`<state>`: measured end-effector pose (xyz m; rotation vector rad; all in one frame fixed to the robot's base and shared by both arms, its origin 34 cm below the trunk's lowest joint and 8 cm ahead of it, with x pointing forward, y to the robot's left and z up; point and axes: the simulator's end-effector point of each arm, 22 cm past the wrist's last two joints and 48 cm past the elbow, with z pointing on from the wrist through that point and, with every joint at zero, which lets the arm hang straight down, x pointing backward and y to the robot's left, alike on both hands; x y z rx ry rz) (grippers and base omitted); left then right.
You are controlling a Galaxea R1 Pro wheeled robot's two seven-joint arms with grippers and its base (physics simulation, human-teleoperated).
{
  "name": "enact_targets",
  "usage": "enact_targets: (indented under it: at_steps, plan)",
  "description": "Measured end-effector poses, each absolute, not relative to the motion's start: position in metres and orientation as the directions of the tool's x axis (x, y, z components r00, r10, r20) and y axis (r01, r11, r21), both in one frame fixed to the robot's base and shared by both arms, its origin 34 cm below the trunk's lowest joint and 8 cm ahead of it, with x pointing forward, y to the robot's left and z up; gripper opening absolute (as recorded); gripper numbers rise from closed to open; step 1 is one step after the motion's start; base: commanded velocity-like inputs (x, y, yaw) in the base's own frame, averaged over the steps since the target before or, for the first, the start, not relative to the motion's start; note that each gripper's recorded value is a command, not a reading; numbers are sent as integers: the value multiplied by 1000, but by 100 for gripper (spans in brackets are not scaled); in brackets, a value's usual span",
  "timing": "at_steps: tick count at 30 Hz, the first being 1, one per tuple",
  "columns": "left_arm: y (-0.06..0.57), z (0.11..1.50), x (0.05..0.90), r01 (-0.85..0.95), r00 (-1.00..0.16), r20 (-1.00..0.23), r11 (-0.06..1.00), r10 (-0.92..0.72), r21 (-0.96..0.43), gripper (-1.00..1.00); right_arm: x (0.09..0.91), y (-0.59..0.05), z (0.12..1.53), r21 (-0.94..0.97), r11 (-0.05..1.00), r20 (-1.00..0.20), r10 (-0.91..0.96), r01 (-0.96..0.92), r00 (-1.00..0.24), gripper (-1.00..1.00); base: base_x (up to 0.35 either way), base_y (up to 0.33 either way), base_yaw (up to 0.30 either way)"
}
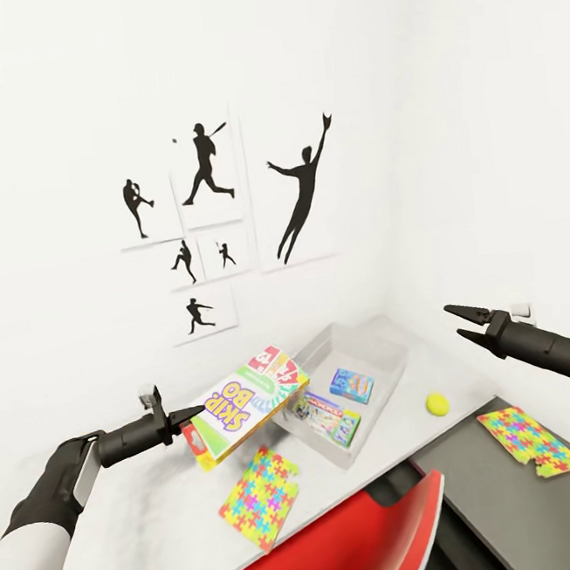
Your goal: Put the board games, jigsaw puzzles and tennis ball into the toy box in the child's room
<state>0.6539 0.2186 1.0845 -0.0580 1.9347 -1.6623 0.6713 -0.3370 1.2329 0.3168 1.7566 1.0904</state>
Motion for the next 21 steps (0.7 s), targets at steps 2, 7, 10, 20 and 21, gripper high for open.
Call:
enact_targets:
  at_steps: [2, 7, 10, 20, 21]
  plan:
    - [219, 1084, 654, 331, -830, -395, 222, -394, -917, -100, 671, -337, 1233, 787, 558, -610, 643, -262, -463, 100, 300, 0, 0]
    - [219, 1084, 654, 331, -830, -394, 221, -395, -917, -100, 672, -338, 1232, 788, 559, -609, 644, -260, -462, 100, 155, -16, -117]
    - [219, 1084, 655, 331, -829, -394, 220, -397, -918, -100, 672, -338, 1232, 788, 559, -609, 644, -260, -462, 100, 31, -4, -246]
    - [220, 1085, 655, 331, -828, -394, 219, -399, -918, -100, 672, -336, 1233, 787, 558, -610, 642, -263, -464, 100, 61, -55, -135]
    - [220, 1085, 655, 331, -828, -394, 219, -399, -918, -100, 672, -336, 1233, 787, 558, -610, 642, -263, -463, 100, 7, -8, -4]
